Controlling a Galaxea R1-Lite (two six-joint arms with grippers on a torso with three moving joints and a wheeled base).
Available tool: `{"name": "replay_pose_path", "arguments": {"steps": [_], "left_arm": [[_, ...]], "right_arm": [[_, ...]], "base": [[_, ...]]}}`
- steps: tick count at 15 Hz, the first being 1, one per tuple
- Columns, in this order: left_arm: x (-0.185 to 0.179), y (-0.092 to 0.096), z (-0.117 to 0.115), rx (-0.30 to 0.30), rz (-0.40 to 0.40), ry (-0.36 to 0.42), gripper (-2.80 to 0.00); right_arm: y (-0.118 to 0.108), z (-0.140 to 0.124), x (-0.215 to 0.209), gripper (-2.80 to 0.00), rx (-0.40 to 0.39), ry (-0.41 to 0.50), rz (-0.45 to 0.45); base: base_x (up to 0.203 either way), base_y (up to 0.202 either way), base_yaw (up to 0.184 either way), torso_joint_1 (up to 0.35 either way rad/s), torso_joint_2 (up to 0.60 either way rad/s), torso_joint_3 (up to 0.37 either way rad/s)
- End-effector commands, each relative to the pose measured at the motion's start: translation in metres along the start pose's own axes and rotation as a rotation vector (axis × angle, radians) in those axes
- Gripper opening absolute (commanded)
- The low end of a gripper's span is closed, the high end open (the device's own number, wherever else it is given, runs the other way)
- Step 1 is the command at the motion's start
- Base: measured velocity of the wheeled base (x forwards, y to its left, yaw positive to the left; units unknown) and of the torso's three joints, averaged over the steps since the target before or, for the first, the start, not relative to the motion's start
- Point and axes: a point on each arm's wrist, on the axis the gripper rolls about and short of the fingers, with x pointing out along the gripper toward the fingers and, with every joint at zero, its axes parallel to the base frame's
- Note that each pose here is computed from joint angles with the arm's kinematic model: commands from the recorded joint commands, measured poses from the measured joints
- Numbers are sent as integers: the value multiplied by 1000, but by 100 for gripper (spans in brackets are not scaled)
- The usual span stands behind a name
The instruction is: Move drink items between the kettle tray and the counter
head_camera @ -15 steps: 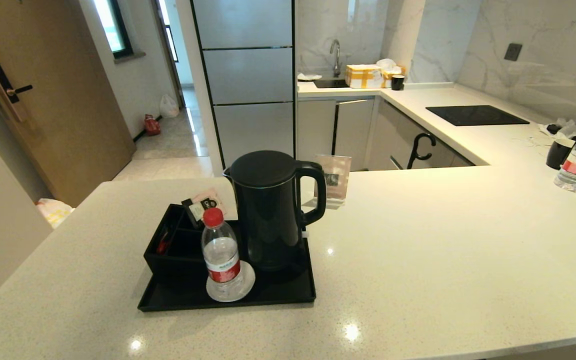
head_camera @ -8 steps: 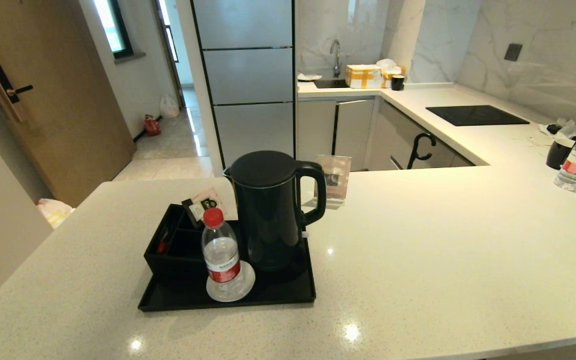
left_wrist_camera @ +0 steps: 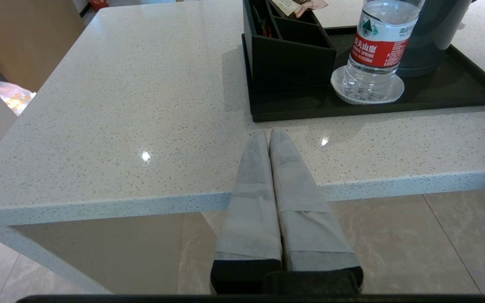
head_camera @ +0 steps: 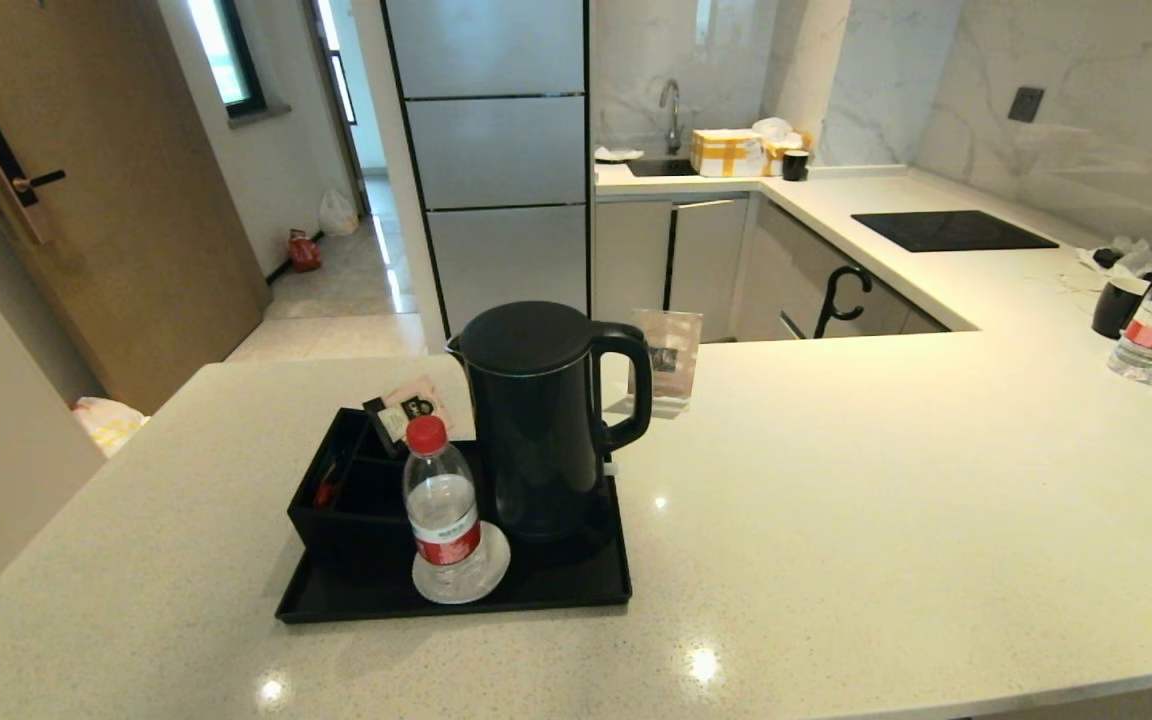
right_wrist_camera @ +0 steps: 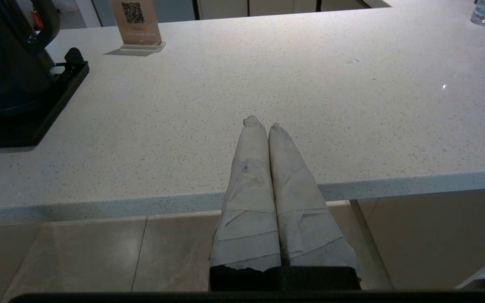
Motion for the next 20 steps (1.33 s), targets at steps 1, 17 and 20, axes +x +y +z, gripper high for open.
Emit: {"name": "replay_pose_path", "arguments": {"steps": [1, 17, 20], "left_arm": [[0, 0, 0, 0, 0, 1, -280], [0, 0, 0, 0, 1, 1, -280], [0, 0, 0, 0, 1, 1, -280]], "right_arm": [[0, 0, 0, -280, 0, 1, 1], [0, 0, 0, -280, 59, -4, -17], [0, 0, 0, -280, 61, -4, -19]], "base": [[0, 0, 0, 0, 0, 0], [0, 0, 0, 0, 0, 0], [0, 0, 0, 0, 0, 0]]}}
